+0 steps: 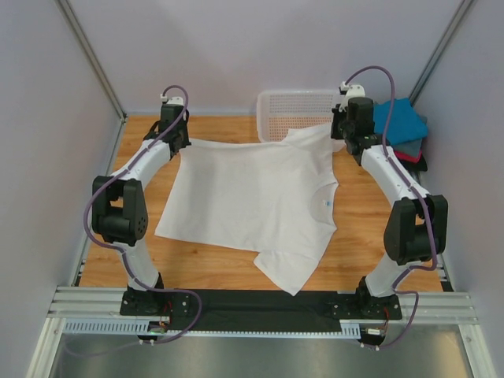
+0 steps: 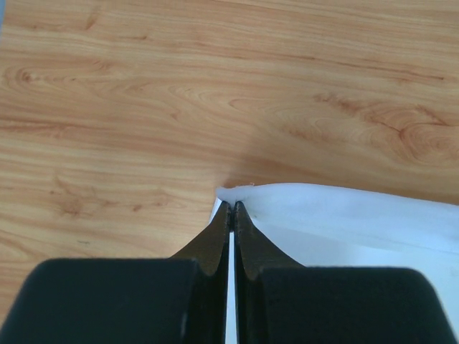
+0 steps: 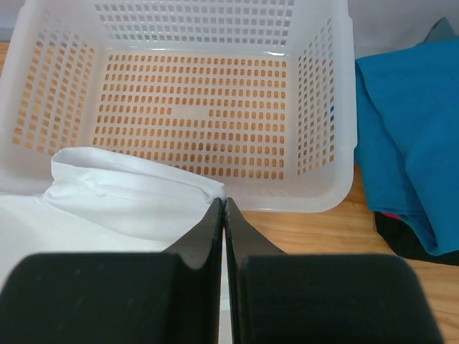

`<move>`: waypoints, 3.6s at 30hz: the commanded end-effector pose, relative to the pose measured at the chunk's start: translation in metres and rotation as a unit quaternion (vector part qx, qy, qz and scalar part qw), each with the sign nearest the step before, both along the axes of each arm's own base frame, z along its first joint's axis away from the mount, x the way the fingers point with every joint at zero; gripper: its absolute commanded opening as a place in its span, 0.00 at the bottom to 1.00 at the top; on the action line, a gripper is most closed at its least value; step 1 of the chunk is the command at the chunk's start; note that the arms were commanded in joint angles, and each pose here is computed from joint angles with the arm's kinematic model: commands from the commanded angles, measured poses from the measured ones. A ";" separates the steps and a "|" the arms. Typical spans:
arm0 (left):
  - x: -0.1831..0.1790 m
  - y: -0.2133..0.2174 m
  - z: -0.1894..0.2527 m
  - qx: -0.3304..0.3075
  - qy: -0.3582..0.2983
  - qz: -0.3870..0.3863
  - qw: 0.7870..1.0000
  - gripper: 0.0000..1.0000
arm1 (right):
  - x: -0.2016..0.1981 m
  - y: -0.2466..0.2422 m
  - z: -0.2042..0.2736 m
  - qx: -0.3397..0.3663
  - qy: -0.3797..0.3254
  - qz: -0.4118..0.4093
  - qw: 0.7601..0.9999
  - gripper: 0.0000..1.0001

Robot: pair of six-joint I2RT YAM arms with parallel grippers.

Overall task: Fold and stack the t-shirts
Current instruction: Flatten the tshirt out, then fold the tshirt

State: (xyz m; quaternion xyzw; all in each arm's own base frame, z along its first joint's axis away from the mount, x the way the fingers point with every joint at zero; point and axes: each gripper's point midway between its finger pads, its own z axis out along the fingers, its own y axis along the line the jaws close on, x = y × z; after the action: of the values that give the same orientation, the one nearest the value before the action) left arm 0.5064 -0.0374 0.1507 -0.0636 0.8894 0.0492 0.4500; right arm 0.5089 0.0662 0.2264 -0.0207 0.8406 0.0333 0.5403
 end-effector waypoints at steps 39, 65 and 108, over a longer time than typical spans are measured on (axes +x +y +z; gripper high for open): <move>0.003 0.031 -0.028 0.008 0.013 -0.001 1.000 0.00 | -0.106 0.025 -0.053 0.009 0.041 0.039 0.998 0.00; -0.051 0.044 -0.065 0.030 0.084 0.018 0.996 0.00 | -0.159 0.037 -0.125 -0.037 0.147 0.039 0.988 0.01; -0.066 0.047 -0.043 0.027 0.088 0.032 0.995 0.48 | -0.188 0.057 -0.140 -0.009 0.172 0.057 0.983 0.39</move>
State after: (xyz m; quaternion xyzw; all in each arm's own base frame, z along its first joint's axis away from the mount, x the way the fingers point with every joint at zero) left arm 0.4353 0.0023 0.0625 -0.0581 0.9410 0.0868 0.3218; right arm 0.3174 0.1156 0.0643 -0.0758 0.9320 0.0353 0.3526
